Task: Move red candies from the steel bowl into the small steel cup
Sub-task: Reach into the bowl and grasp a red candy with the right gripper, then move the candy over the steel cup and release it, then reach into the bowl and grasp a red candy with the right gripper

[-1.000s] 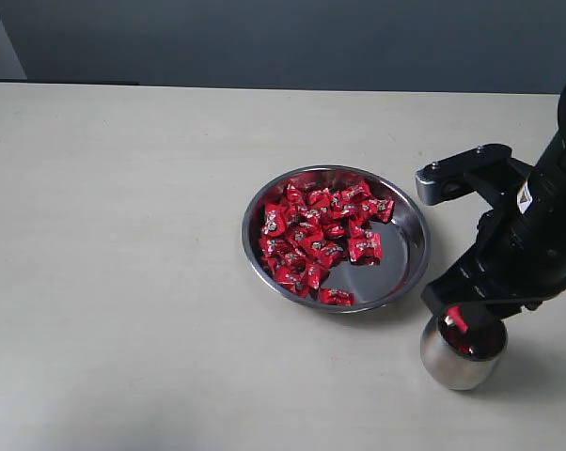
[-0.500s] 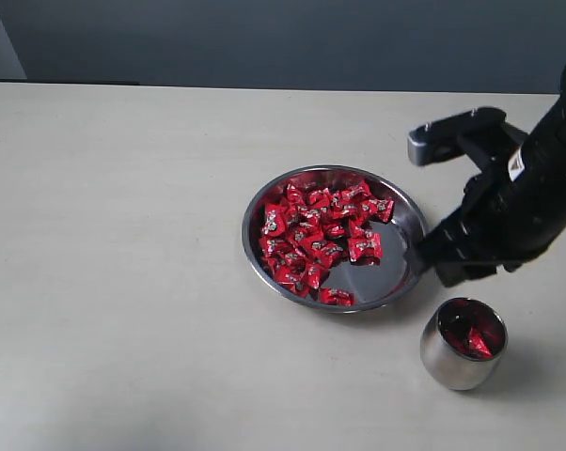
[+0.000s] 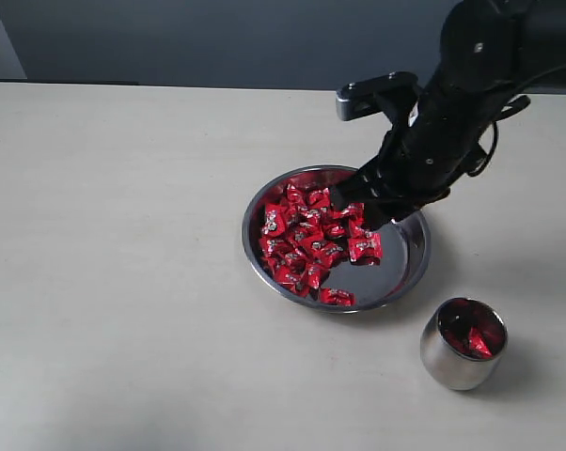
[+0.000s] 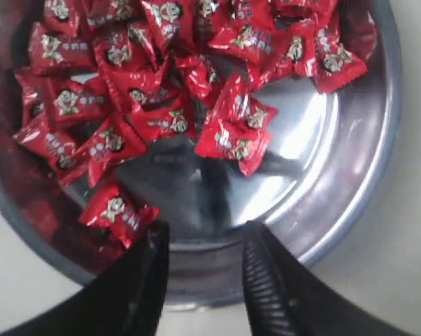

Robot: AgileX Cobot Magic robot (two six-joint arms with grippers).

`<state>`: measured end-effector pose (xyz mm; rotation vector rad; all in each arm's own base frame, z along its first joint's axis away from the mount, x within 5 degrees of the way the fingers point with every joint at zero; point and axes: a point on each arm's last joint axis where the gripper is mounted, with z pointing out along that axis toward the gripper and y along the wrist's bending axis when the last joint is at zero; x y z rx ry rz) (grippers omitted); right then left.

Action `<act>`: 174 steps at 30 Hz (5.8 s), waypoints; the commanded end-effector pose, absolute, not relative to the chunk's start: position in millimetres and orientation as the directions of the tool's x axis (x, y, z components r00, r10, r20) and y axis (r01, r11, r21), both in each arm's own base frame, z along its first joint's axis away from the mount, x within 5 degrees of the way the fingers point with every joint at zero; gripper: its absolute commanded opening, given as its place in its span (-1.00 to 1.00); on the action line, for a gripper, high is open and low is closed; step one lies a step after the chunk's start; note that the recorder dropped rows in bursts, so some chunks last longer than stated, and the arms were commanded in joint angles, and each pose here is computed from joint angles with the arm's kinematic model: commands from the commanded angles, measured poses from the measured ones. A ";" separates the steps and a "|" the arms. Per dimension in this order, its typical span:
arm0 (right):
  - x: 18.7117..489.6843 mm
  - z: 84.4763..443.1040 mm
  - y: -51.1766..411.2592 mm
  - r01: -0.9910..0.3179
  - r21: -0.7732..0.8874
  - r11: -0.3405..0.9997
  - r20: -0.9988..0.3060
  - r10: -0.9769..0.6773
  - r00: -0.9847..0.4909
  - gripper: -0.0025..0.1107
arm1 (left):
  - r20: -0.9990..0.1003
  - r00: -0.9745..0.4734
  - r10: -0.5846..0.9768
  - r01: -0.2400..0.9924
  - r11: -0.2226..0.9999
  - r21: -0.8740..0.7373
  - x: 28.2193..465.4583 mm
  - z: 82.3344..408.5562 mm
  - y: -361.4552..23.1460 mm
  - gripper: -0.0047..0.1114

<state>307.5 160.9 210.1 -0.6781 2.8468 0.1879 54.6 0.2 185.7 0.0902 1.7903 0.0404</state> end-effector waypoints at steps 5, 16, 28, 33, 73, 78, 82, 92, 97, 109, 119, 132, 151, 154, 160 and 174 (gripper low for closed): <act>339.5 164.3 173.7 -0.475 0.050 0.879 -0.165 -0.462 -0.872 -0.33 | -0.975 -0.207 0.081 0.046 0.996 0.073 54.5 186.2 -0.3 -0.91; 347.8 134.1 174.9 -0.489 0.021 0.872 -0.122 -0.483 -0.867 -0.33 | -0.975 -0.207 0.081 0.046 0.996 0.073 54.5 186.2 -0.3 -0.91; 346.8 120.6 173.1 -0.492 0.011 0.870 -0.067 -0.491 -0.869 -0.69 | -0.975 -0.207 0.081 0.046 0.996 0.073 54.5 186.2 -0.3 -0.91; 346.9 120.5 172.5 -0.498 0.003 0.867 -0.064 -0.496 -0.866 -0.97 | -0.975 -0.207 0.081 0.046 0.996 0.073 54.5 186.2 -0.3 -0.91; 197.2 229.7 104.1 -0.407 0.074 0.911 -0.209 -0.385 -0.899 -0.97 | -0.975 -0.207 0.081 0.046 0.996 0.073 54.5 186.2 -0.3 -0.91; 195.5 229.3 103.2 -0.408 0.072 0.910 -0.188 -0.389 -0.902 -0.97 | -0.975 -0.207 0.081 0.046 0.996 0.073 54.5 186.2 -0.3 -0.91; 195.3 229.2 103.1 -0.408 0.072 0.910 -0.186 -0.389 -0.902 -0.97 | -0.975 -0.207 0.081 0.046 0.996 0.073 54.5 186.2 -0.3 -0.91; 195.5 229.2 102.4 -0.394 0.067 0.916 -0.183 -0.377 -0.908 -0.52 | -0.975 -0.207 0.081 0.046 0.996 0.073 54.5 186.2 -0.3 -0.91; 195.8 228.9 99.8 -0.377 0.042 0.925 -0.175 -0.365 -0.915 -0.53 | -0.975 -0.207 0.081 0.046 0.996 0.073 54.5 186.2 -0.3 -0.91; 214.9 241.3 109.1 -0.379 0.053 0.924 -0.338 -0.341 -0.877 -0.53 | -0.975 -0.207 0.081 0.046 0.996 0.073 54.5 186.2 -0.3 -0.91; 275.5 229.5 142.2 -0.450 0.059 0.891 -0.390 -0.395 -0.832 -0.40 | -0.975 -0.207 0.081 0.046 0.996 0.073 54.5 186.2 -0.3 -0.91; 345.2 162.8 175.8 -0.468 0.042 0.883 -0.271 -0.441 -0.856 -0.33 | -0.975 -0.207 0.081 0.046 0.996 0.073 54.5 186.2 -0.3 -0.91; 360.1 128.6 180.5 -0.487 0.013 0.873 -0.190 -0.477 -0.858 -0.34 | -0.975 -0.207 0.081 0.046 0.996 0.073 54.5 186.2 -0.3 -0.91; 359.5 128.2 178.0 -0.483 -0.008 0.875 -0.171 -0.477 -0.862 -0.41 | -0.975 -0.207 0.081 0.046 0.996 0.073 54.5 186.2 -0.3 -0.91; 358.4 127.9 175.5 -0.482 -0.026 0.876 -0.147 -0.480 -0.865 -0.58 | -0.975 -0.207 0.081 0.046 0.996 0.073 54.5 186.2 -0.3 -0.91; 356.6 139.9 174.6 -0.481 -0.026 0.876 -0.159 -0.479 -0.863 -0.76 | -0.975 -0.207 0.081 0.046 0.996 0.073 54.5 186.2 -0.3 -0.91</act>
